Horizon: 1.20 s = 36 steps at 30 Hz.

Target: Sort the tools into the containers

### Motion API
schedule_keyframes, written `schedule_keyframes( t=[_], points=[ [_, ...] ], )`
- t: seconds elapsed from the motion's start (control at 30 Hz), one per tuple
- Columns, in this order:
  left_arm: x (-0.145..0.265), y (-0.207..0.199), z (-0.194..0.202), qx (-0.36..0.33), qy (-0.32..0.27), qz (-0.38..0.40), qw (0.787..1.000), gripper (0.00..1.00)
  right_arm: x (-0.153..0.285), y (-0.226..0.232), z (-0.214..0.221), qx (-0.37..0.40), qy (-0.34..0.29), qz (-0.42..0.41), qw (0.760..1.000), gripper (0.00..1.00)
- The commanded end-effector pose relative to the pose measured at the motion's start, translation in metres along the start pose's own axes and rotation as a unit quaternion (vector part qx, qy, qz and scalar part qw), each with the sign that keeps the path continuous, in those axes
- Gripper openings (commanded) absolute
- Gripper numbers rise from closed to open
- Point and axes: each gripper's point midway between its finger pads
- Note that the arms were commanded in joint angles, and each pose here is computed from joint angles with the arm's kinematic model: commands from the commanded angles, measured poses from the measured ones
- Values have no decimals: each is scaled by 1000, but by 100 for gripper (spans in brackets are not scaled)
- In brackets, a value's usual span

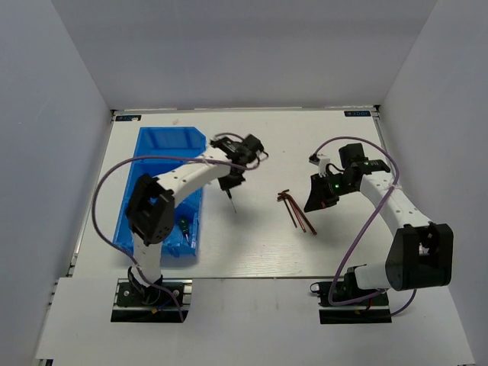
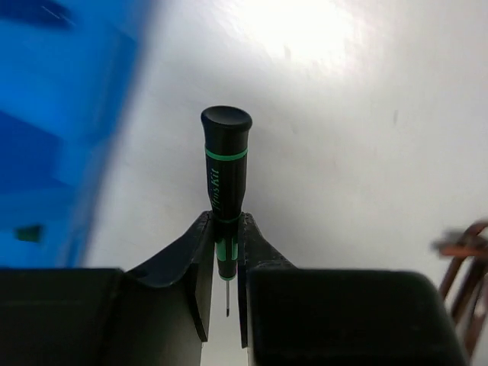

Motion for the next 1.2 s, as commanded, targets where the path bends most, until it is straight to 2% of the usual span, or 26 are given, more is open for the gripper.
schedule_keyframes(
  t=[0.0, 0.13, 0.23, 0.33, 0.53, 0.57, 0.67, 0.7, 0.73, 0.77, 0.8, 0.93, 0.97, 1.03, 1.07, 1.1, 1.13, 1.17],
  points=[
    [33, 36, -74, 68, -76, -13, 995, 0, 1, 24, -5, 88, -33, -84, 992, 0],
    [37, 70, -115, 121, -116, -44, 985, 0, 2, 24, -3, 109, -24, -92, 990, 1],
    [32, 94, -135, 147, -131, -74, 978, 0, 3, 22, -5, 117, -20, -88, 989, 26],
    [26, 116, -144, 162, -137, -103, 972, 0, 2, 19, -4, 116, -14, -83, 990, 38],
    [17, 151, -156, 218, -149, -128, 956, 3, 2, 16, -2, 116, -7, -79, 990, 41],
    [16, 153, -158, 234, -150, -128, 952, 10, 1, 15, -2, 114, -6, -79, 990, 43],
    [8, 168, -152, 246, -139, -149, 948, 22, 2, 11, -3, 113, 2, -68, 991, 54],
    [5, 172, -149, 247, -133, -155, 947, 36, 1, 5, -1, 111, 12, -58, 992, 66],
    [4, 175, -151, 256, -133, -157, 944, 44, 0, 3, 0, 108, 16, -52, 993, 68],
    [1, 176, -146, 254, -126, -160, 946, 52, -1, -5, 2, 105, 26, -34, 994, 77],
    [4, 174, -149, 259, -130, -152, 945, 63, -2, -12, 2, 106, 29, -15, 994, 80],
    [5, 171, -156, 245, -133, -134, 951, 74, -8, -34, 7, 111, 41, 38, 992, 76],
    [9, 165, -163, 245, -138, -115, 953, 74, -10, -43, 7, 119, 48, 61, 990, 74],
    [16, 161, -170, 218, -142, -98, 961, 74, -17, -52, 9, 108, 54, 74, 990, 62],
    [17, 149, -175, 212, -137, -71, 965, 70, -19, -56, 10, 112, 63, 86, 988, 60],
    [30, 142, -178, 170, -143, -41, 974, 63, -24, -60, 14, 109, 71, 87, 988, 57],
    [31, 138, -177, 142, -141, -21, 980, 28, -29, -63, 14, 108, 75, 86, 988, 49],
    [37, 115, -177, 122, -133, 41, 983, 14, -34, -66, 18, 108, 88, 87, 986, 47]
  ],
)
Point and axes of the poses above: each gripper's point midway between its finger pads, its own x axis back along the fingers, its own y axis along the line the jaws close on, z = x × y, and after that the axes turned 10 degrees about x, right-handed
